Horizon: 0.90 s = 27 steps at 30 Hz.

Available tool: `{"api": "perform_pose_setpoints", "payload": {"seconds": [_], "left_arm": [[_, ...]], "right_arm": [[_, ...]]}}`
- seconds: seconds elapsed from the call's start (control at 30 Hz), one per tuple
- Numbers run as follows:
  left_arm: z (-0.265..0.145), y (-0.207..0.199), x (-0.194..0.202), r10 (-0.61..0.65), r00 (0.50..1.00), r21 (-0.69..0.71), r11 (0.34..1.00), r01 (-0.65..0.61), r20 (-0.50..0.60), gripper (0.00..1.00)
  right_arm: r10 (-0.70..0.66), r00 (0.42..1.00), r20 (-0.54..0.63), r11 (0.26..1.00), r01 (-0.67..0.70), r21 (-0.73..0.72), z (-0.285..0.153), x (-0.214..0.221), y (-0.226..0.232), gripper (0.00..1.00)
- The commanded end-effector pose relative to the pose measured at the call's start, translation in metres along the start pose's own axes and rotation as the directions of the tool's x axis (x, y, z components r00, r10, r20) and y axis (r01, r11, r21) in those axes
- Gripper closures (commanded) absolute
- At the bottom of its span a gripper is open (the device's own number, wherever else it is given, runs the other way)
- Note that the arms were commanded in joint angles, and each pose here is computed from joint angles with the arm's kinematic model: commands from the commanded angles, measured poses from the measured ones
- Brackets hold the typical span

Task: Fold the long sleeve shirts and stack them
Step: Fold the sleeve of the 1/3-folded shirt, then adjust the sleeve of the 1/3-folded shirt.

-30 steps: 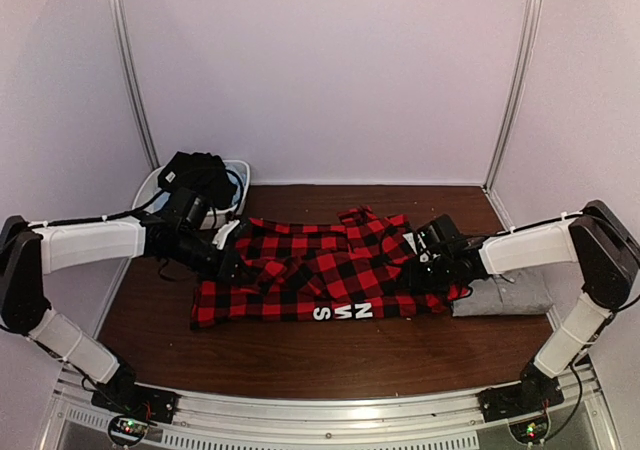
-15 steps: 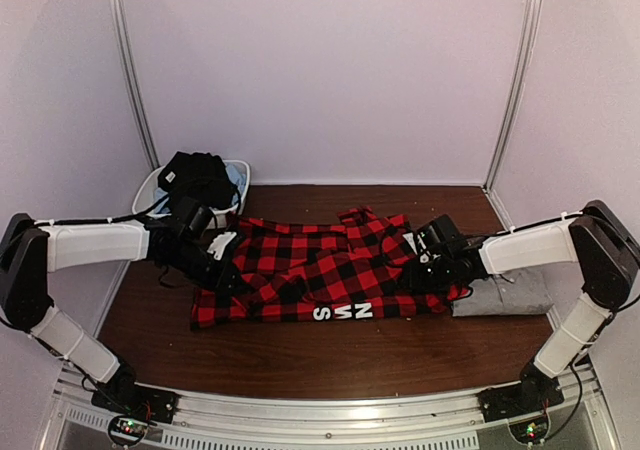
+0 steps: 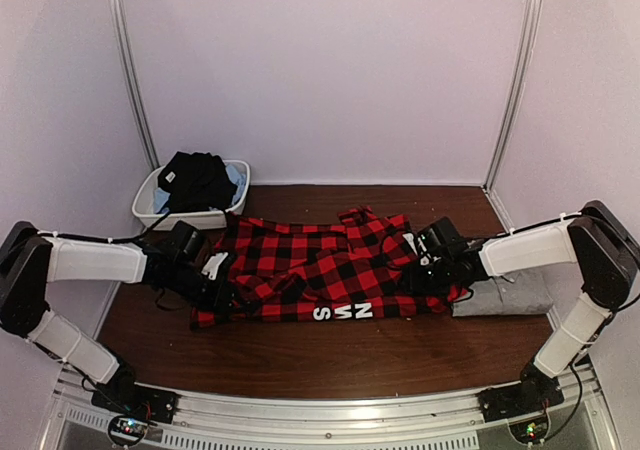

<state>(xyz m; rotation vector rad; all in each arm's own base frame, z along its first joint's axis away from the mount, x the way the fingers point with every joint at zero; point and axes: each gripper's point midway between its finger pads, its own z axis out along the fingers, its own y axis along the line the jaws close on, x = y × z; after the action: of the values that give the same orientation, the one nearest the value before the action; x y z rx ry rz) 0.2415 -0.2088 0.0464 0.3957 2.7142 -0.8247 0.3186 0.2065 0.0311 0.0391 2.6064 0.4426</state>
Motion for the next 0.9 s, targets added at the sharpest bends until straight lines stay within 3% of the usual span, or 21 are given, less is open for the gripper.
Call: {"api": "perform_pose_setpoints", "payload": {"seconds": [0.0, 0.2, 0.47, 0.77, 0.87], "left_arm": [[-0.002, -0.013, -0.020, -0.050, 0.993, 0.096, 0.995, 0.039, 0.111, 0.50], [-0.002, -0.005, -0.032, -0.089, 0.977, 0.078, 0.994, 0.076, 0.191, 0.56], [-0.008, 0.004, -0.051, -0.117, 0.953, 0.067, 0.992, 0.103, 0.279, 0.74], [-0.006, 0.005, -0.058, -0.122, 0.950, 0.085, 0.991, 0.101, 0.288, 1.00], [-0.009, 0.002, -0.057, -0.114, 0.956, 0.097, 0.991, 0.091, 0.269, 1.00]], "right_arm": [[0.010, 1.000, -0.008, 1.000, -0.010, -0.009, 0.005, 0.003, -0.001, 0.46], [0.011, 1.000, -0.007, 1.000, -0.012, -0.016, 0.004, 0.003, 0.001, 0.46], [0.017, 1.000, -0.011, 1.000, -0.017, -0.023, 0.005, 0.007, 0.001, 0.46], [0.016, 1.000, -0.016, 1.000, -0.017, -0.025, 0.006, 0.010, 0.002, 0.46], [0.014, 1.000, -0.012, 1.000, -0.014, -0.021, 0.003, 0.010, 0.001, 0.46]]}}
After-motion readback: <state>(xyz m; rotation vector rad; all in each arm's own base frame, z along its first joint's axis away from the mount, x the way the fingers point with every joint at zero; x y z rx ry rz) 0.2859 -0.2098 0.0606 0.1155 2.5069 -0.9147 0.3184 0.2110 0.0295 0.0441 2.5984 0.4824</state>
